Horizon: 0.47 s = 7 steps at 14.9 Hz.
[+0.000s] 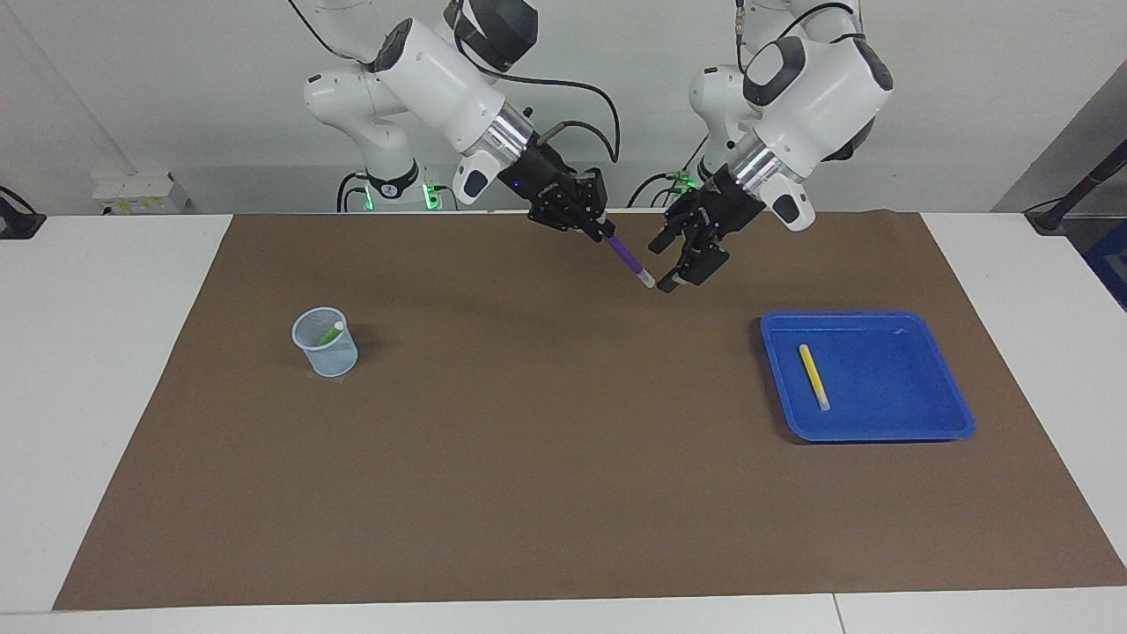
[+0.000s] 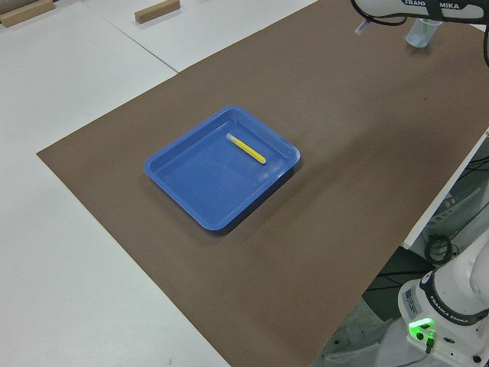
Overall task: Right arm passes pens to left for tray arrangement
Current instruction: 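Bring the purple pen to the left gripper and close the left gripper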
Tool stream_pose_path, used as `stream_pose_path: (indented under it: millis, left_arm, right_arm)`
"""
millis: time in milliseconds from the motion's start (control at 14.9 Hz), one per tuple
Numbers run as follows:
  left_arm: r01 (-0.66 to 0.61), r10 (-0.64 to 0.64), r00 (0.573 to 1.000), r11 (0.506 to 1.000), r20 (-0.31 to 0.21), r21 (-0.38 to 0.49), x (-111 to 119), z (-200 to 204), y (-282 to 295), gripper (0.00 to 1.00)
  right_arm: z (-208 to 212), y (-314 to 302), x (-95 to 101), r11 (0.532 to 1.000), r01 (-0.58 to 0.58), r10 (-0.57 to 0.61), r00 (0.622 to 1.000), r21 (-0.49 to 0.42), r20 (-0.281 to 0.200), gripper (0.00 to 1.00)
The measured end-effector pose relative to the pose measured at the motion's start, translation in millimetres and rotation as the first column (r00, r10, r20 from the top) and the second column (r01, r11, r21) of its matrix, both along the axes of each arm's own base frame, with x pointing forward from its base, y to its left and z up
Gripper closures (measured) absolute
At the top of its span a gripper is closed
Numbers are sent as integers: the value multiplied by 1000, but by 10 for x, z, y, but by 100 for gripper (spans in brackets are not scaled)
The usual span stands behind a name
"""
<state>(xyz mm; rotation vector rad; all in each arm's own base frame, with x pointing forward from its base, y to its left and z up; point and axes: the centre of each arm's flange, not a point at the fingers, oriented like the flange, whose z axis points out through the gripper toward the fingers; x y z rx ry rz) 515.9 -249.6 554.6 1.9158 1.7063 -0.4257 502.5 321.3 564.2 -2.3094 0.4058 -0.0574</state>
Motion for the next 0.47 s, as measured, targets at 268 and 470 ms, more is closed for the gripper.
stream_pose_path:
  millis: [268,470]
  left_arm:
    - [-5,5,1000,1000,5,5,-195,-95,-216,10]
    - [-12,12,1000,1000,7,3,-229,-77,-229,19]
  right_arm:
    - [-1,0,-1,1000,0,0,1000,0,0,81]
    - [-2,0,-1,1000,0,0,1000,0,0,81]
